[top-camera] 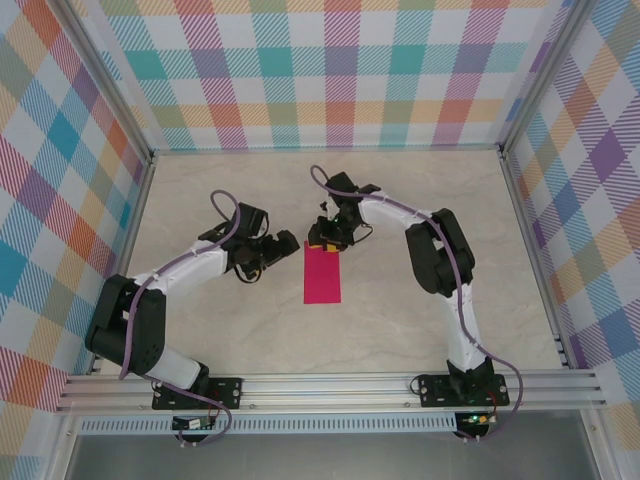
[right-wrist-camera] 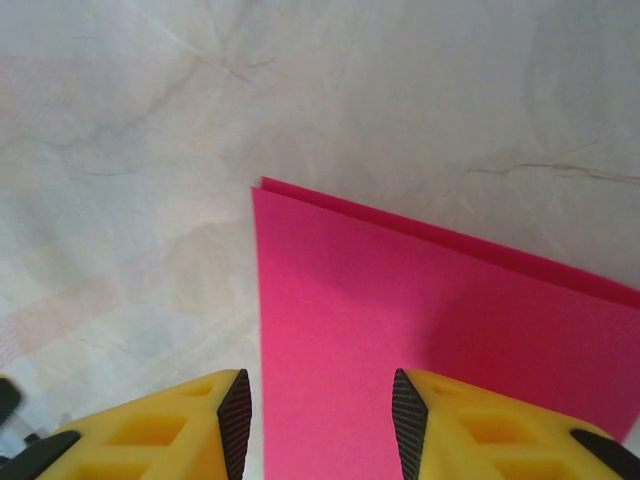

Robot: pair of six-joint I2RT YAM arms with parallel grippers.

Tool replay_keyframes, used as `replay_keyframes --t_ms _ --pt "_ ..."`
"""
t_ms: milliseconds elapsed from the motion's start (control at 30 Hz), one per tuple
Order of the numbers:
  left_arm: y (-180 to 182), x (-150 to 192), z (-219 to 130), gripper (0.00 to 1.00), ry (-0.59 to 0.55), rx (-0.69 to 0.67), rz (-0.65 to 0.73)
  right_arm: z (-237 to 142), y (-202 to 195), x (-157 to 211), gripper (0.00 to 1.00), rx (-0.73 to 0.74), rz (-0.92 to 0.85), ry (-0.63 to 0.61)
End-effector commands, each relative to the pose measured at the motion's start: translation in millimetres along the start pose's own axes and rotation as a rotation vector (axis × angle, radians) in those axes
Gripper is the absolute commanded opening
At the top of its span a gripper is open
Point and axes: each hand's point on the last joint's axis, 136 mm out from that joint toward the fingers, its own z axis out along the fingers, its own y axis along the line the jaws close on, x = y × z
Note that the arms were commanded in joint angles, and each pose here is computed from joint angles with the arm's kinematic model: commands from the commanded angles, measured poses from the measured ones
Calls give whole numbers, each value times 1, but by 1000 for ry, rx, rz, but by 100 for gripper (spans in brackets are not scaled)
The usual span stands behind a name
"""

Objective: Fold a paper plane with a square sheet of paper (pick it up from the middle)
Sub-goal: Move the square sheet of paper to the center of the table, then fold the triangle a second time at the center of the table.

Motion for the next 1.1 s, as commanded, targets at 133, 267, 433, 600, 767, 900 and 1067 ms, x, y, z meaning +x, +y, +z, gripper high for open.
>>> replay_keyframes --t_ms 133,267,433,600,767,900,1067 --pt "-17 37 11 99 105 115 -23 -22 0 2 45 -6 37 -35" --pt "-20 48 15 99 139 117 -23 -15 -3 -2 45 -4 54 -40" --pt "-22 58 19 100 161 108 -43 -1 -9 -1 46 -7 75 -8" --pt "-25 65 26 100 176 100 -76 9 -19 2 45 19 73 20" --pt "-27 73 30 100 201 90 -97 15 -28 5 45 37 78 39" --pt "-23 77 33 96 219 63 -116 19 -36 10 45 44 95 50" --pt "-22 86 36 90 257 59 -126 23 -43 13 44 42 118 65"
